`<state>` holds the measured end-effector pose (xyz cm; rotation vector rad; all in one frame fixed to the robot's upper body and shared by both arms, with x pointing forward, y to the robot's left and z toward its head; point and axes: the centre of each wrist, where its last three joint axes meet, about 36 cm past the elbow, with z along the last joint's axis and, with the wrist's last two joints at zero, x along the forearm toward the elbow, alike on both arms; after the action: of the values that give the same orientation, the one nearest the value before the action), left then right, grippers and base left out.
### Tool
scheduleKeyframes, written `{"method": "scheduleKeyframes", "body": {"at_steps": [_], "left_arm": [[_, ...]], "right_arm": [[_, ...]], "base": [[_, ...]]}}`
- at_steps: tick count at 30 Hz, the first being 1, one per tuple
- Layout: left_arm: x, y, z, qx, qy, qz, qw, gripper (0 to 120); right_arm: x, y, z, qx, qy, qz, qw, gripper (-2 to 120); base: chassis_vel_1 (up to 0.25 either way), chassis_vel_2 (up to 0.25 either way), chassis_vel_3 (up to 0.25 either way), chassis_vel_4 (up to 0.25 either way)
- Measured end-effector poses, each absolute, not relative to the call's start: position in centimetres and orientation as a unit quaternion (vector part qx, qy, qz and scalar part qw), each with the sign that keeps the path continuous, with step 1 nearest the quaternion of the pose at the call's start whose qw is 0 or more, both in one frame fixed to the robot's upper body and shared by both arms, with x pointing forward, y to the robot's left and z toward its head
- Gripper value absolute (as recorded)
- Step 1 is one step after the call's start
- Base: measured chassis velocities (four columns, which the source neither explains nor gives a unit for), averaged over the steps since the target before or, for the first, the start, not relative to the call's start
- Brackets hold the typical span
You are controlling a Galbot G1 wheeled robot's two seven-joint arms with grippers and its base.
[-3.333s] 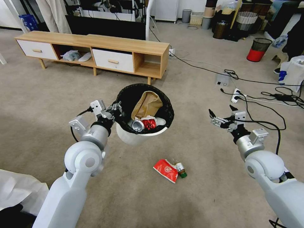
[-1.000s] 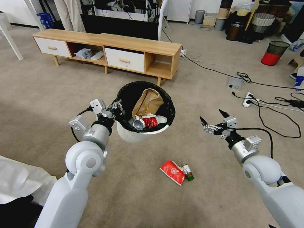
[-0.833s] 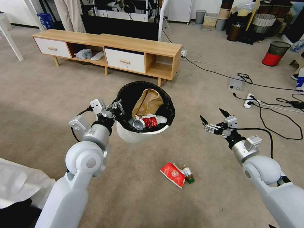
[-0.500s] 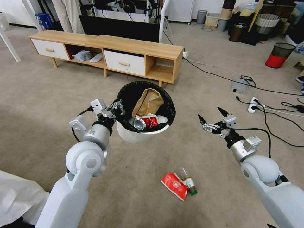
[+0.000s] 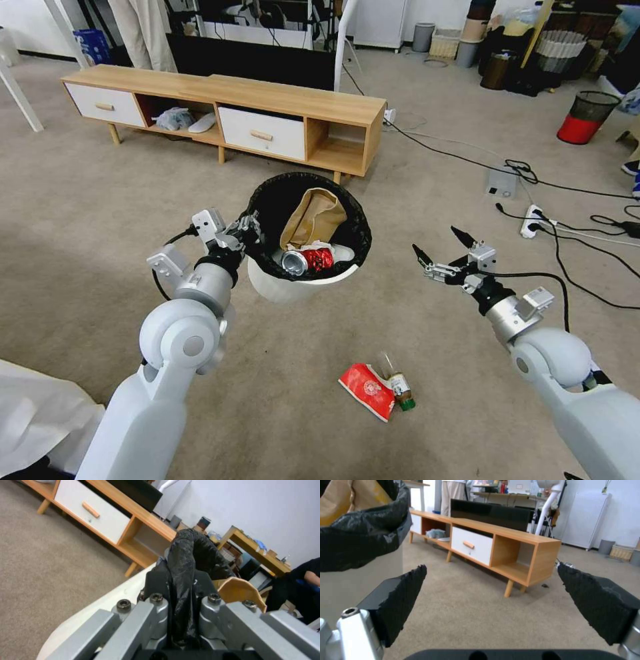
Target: Pick up the trash bin and place the garbage on the floor into it.
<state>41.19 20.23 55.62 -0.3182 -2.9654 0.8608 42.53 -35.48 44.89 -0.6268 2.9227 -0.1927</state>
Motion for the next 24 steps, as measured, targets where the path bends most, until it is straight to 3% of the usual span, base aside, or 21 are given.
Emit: {"method": "scheduleKeyframes", "body": {"at_steps": [10,24], "left_arm": [[41.4,20.4,55.6,-0.100,-0.956,0.277,0.018,7],[41.8,21.1,55.7,-0.088,-0.957,0.278,0.012,7]], "right_arm": [[42.6,-34.7,44.7,-0.189,0.977,-0.085,0.039,100],[40.9,-29.3,38.4,-0.226,0.955,-0.080,-0.172,100]], "base": [[0.000,0.000,0.000,0.000],[0.000,0.000,0.000,0.000]]}}
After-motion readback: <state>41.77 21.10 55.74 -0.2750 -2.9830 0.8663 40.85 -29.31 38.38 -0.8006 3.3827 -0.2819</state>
